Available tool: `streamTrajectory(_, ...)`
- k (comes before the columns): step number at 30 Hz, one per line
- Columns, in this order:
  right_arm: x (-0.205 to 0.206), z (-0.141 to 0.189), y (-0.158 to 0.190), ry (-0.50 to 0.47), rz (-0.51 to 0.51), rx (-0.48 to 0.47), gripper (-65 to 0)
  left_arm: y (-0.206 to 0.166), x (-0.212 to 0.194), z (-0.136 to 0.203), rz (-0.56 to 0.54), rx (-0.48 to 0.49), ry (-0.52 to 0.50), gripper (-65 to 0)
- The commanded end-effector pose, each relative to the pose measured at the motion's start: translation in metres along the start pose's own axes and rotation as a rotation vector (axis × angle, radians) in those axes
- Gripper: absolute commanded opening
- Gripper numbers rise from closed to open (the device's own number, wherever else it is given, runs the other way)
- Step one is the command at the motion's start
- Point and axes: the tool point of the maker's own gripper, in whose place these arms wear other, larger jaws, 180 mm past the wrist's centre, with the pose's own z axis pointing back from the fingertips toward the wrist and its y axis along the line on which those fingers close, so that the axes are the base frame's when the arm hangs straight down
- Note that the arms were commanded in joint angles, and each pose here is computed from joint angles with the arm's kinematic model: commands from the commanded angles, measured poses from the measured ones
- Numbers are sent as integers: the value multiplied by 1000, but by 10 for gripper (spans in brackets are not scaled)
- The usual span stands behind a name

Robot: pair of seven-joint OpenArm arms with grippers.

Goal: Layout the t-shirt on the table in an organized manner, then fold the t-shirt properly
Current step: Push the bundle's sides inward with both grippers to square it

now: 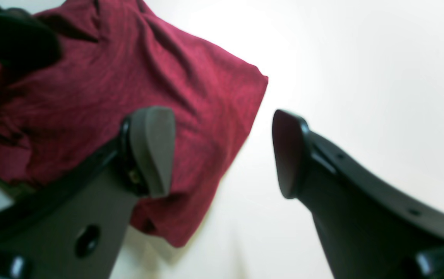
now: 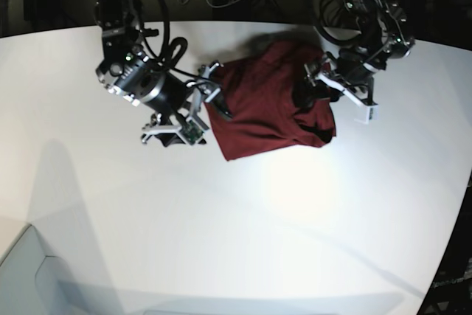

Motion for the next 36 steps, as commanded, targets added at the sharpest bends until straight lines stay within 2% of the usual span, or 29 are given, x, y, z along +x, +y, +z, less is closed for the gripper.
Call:
streamTrajectory(1,17,2,-3,-58,3,-4,-250,2,-14,-1,-1,29,57,-178)
streamTrajectory(7,16,2,-3,-56,3,-4,-250,-1,-12,-4,-7,26,59,-178)
streamTrajectory(18,15,3,-4,-53,6,-5,-250,0,-58,-40,136,-36,198,-199)
streamTrajectory(21,15,3,-4,-52,7,-6,-250,-1,-59,-45,147,-45,208,-287)
streamTrajectory(25,16,3,-5,-55,8,-8,-251,-6,-49,-52,142,-62,199,-450)
streamTrajectory(31,10,10,-26,-51,-22,-69,-253,-13,-39,-63,140,-83,201,-648)
streamTrajectory(34,12,19,-41,-59,-27,-118,-253,-14,-34,-70,104,-95,229,-641)
streamTrajectory(36,12,27,-54,-63,-35,-159,-254,-16,-30,-74,5,-103,279,-650)
